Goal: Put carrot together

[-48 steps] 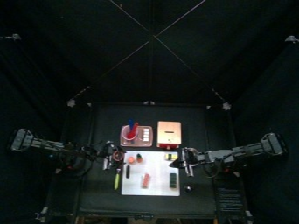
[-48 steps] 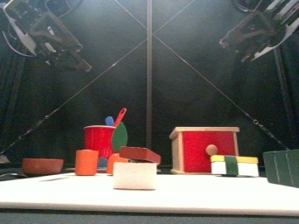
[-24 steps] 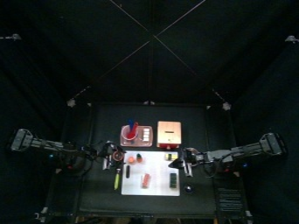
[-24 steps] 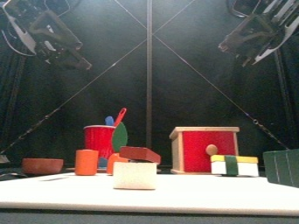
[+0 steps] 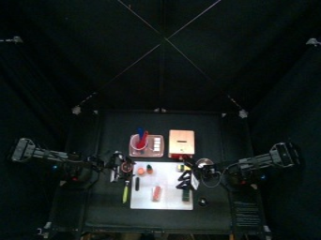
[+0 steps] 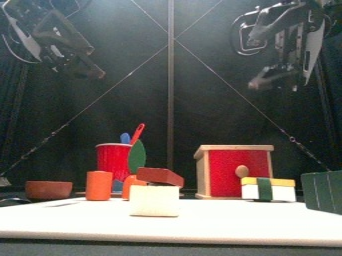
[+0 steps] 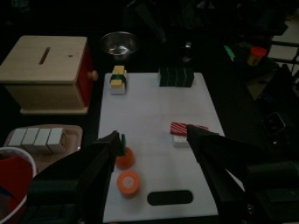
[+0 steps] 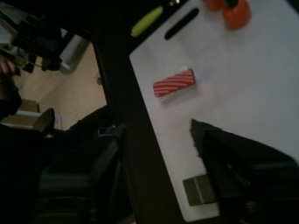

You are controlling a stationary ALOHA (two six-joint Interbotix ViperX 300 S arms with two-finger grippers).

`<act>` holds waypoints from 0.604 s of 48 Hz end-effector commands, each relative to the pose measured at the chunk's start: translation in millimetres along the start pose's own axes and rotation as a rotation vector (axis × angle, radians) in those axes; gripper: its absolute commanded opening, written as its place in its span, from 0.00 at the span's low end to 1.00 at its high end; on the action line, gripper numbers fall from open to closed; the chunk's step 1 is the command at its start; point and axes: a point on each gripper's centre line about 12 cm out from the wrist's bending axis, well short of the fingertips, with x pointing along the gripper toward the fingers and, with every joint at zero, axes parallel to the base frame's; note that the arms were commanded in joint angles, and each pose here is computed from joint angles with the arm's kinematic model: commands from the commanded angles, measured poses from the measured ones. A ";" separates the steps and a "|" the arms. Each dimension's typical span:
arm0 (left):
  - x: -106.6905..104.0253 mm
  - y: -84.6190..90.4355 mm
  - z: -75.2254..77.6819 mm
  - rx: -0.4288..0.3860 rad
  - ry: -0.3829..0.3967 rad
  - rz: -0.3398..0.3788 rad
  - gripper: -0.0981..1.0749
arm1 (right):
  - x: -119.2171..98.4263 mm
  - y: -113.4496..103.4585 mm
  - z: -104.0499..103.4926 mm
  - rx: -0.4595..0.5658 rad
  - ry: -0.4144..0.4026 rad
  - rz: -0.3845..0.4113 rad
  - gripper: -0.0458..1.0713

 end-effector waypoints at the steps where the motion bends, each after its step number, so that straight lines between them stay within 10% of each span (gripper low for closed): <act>1: -0.5 -1.3 9.0 0.005 -0.025 -0.007 0.89 | 6.5 9.5 3.7 0.042 0.064 -0.009 0.92; 14: -0.5 -1.2 7.4 0.005 -0.019 -0.005 0.89 | 23.5 -3.7 4.4 0.297 0.305 -0.188 0.92; 29: -0.4 0.3 1.5 0.006 -0.001 0.006 0.89 | 48.1 -13.7 19.5 0.450 0.199 -0.312 0.91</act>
